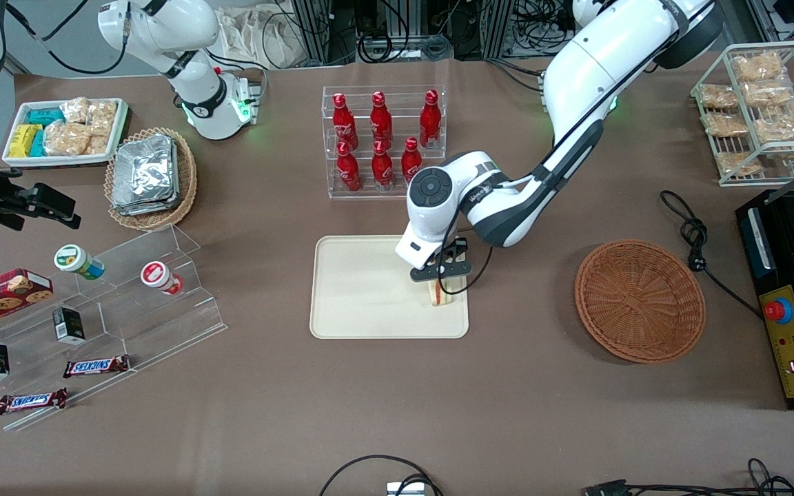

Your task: Place sandwich from basket to tray

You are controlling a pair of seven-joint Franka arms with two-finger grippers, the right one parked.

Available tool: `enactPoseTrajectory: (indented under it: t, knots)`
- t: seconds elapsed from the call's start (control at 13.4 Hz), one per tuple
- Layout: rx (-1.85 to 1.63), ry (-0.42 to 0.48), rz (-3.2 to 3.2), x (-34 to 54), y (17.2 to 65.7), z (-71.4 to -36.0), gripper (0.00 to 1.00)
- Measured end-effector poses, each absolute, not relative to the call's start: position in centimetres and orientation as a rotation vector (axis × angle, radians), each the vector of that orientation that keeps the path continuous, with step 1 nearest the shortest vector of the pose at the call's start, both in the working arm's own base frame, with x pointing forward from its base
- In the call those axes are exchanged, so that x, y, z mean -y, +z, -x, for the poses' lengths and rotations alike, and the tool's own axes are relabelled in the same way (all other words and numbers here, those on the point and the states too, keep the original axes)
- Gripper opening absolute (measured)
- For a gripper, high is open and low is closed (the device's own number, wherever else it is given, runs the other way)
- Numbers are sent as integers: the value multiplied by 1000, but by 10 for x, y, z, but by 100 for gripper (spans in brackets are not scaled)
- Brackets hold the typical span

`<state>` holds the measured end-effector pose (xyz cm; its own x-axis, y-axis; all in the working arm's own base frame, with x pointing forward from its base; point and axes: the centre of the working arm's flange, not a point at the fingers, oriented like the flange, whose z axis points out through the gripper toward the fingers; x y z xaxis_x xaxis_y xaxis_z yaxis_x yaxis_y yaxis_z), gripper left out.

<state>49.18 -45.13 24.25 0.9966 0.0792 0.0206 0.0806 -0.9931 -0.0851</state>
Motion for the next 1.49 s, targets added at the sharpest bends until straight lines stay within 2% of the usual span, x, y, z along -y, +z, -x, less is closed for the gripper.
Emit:
enactPoseTrajectory:
  t: [0.22, 0.45, 0.74, 1.04, 1.27, 1.49]
  knots:
    - [94, -55, 3035, 450, 236, -493, 67]
    - [143, -72, 3032, 445, 253, -507, 98]
    - [249, -20, 3063, 394, 354, -551, 100]
    - [226, 7, 3083, 285, 451, -586, 100]
    - [137, 48, 3082, 198, 497, -596, 100]
    - [-18, 114, 3091, 119, 533, -591, 100]
